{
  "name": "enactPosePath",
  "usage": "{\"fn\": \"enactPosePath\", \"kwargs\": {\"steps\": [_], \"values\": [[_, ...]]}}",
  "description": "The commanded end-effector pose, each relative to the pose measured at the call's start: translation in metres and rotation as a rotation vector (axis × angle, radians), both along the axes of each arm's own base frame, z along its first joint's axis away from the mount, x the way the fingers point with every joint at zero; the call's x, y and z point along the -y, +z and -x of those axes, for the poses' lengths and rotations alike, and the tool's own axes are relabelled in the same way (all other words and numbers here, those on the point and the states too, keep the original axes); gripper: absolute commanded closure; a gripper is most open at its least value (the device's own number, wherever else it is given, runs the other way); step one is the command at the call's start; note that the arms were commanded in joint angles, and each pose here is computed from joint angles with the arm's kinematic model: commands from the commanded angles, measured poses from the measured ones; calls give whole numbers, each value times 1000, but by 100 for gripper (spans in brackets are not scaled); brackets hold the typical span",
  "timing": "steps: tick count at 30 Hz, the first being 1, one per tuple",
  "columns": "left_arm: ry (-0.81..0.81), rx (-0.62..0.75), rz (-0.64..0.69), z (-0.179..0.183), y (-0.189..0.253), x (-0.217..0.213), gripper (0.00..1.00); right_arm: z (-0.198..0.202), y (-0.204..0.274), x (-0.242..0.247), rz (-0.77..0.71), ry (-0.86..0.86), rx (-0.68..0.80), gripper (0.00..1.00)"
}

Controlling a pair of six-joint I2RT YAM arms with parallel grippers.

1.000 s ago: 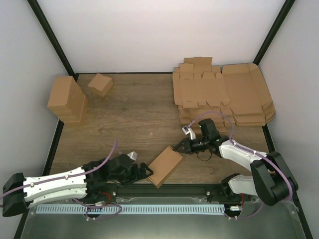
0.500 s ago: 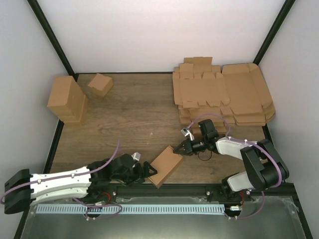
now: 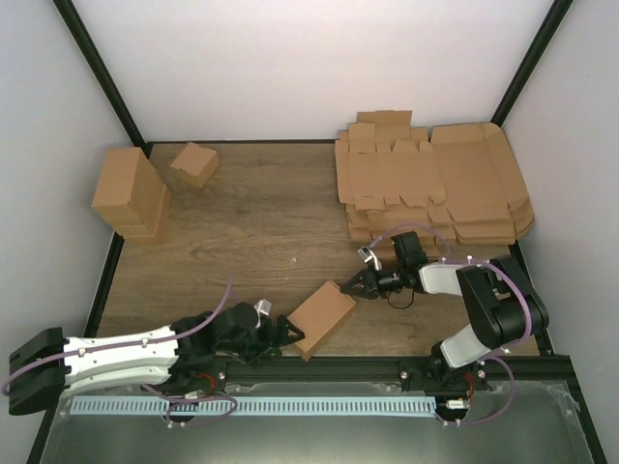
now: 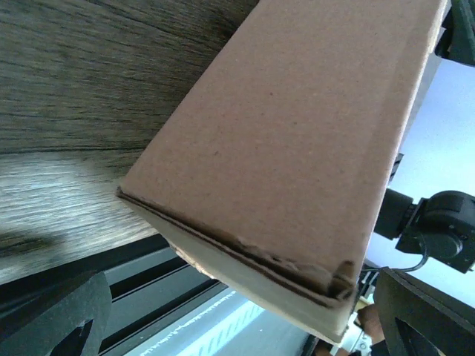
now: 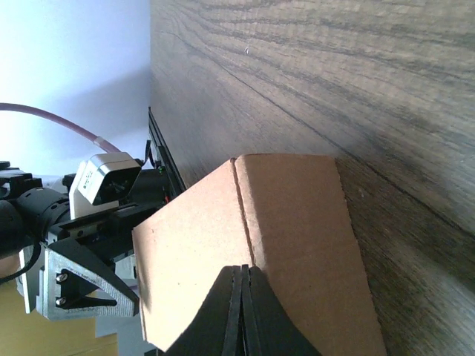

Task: Fold the paper box

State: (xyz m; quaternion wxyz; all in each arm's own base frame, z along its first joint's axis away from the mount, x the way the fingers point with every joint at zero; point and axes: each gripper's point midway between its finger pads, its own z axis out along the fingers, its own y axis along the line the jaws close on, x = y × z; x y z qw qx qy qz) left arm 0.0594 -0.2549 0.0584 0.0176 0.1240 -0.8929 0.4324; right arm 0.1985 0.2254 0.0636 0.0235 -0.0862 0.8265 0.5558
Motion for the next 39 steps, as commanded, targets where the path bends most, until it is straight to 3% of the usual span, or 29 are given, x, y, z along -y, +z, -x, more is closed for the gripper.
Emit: {"fn": "enactPosePath", "kwargs": {"steps": [1, 12, 22, 28, 31, 39], "values": [[35, 0, 53, -5, 7, 6, 0, -5, -12, 7, 41, -31, 18, 99], [211, 45, 201, -32, 19, 8, 4, -5, -10, 6, 32, -26, 21, 99], [298, 82, 309, -46, 37, 7, 25, -5, -9, 6, 27, -26, 21, 99], [325, 107, 331, -51, 45, 4, 49, -9, 0, 4, 13, -33, 36, 99], [340, 114, 329, -53, 47, 1, 57, -15, 11, 4, 9, -46, 64, 99], [467, 175, 339, -70, 58, -21, 60, -46, 74, 6, 46, -135, 259, 89]]}}
